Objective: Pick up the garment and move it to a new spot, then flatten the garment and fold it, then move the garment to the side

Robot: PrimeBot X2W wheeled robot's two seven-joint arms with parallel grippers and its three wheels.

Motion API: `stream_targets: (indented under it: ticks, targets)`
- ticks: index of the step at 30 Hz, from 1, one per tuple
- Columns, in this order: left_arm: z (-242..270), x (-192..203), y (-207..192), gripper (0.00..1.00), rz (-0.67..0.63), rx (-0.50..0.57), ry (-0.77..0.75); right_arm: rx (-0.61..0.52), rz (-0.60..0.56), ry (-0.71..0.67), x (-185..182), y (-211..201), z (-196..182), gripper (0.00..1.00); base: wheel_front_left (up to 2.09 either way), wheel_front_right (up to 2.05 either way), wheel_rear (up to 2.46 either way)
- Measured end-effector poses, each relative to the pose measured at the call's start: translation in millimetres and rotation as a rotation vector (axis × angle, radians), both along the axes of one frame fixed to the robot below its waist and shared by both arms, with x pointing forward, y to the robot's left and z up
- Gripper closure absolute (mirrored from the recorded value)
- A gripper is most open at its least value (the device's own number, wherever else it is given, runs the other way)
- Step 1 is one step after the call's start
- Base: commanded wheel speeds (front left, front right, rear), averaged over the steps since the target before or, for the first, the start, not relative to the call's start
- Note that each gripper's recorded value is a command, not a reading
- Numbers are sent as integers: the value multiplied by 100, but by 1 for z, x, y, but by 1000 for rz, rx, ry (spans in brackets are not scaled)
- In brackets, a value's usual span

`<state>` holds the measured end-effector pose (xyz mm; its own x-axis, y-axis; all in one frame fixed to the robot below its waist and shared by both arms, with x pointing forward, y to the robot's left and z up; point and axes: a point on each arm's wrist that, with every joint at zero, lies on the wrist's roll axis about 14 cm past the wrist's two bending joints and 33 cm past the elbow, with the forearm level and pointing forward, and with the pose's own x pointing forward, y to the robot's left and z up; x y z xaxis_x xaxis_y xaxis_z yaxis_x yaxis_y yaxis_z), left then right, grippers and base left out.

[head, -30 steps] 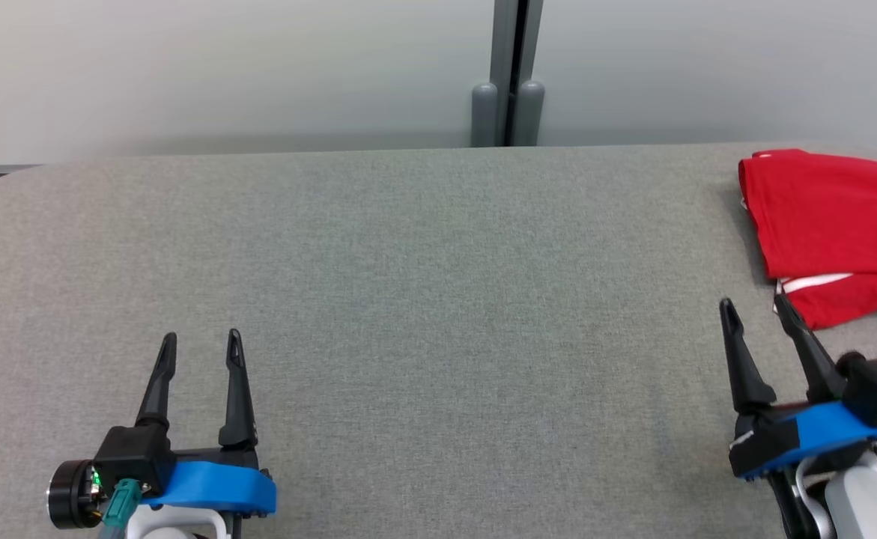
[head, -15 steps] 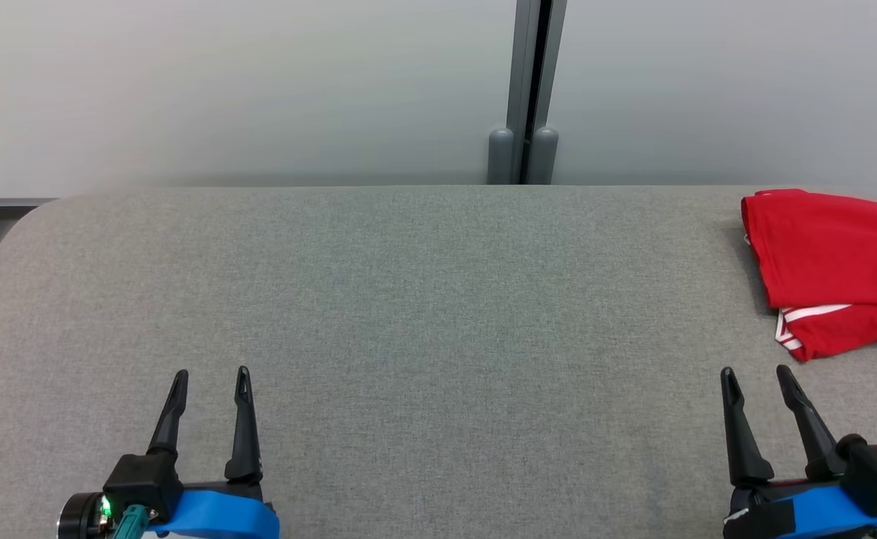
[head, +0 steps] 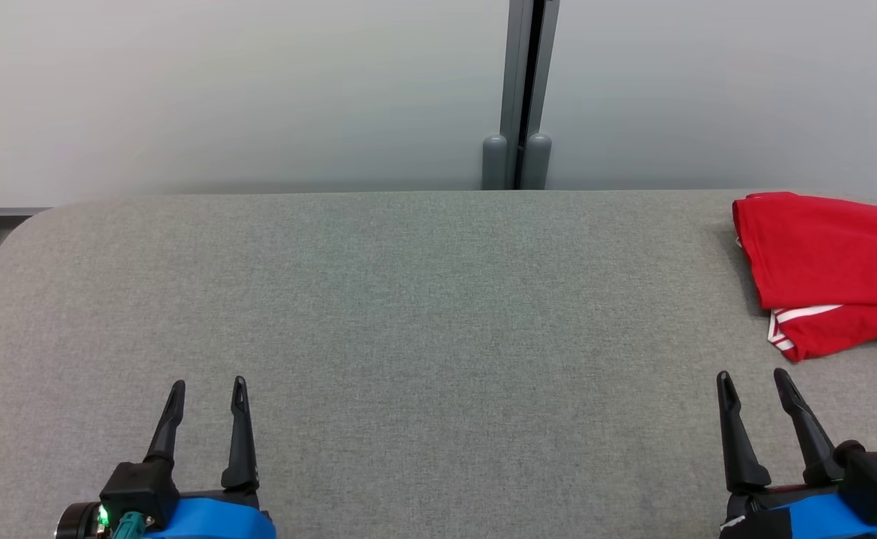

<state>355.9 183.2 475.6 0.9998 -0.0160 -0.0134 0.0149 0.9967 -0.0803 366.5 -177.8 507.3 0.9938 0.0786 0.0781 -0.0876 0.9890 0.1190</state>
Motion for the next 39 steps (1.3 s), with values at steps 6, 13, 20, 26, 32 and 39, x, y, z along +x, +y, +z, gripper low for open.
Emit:
stream_targets:
  ticks: [6,13,20,26,32,39]
  targets:
    - [-1,1,-1,0,-7,-3,3,0,-5,3,-1,-1,0,0,0,0,0]
    - [0,1,-2,0,-10,-4,0,1,-10,4,-2,-3,0,0,0,0,0]
    - [-8,-2,-2,100,-5,-3,26,4,-12,27,-4,-2,-8,100,0,0,0]
    - [-26,-9,1,100,19,-64,98,65,-23,79,-7,-4,-21,100,0,0,0]
    - [-28,-8,7,100,54,-180,115,177,-44,103,-6,-8,-23,100,0,0,0]
    - [-27,-7,11,100,86,-307,121,299,-66,125,-6,-13,-26,100,0,0,0]
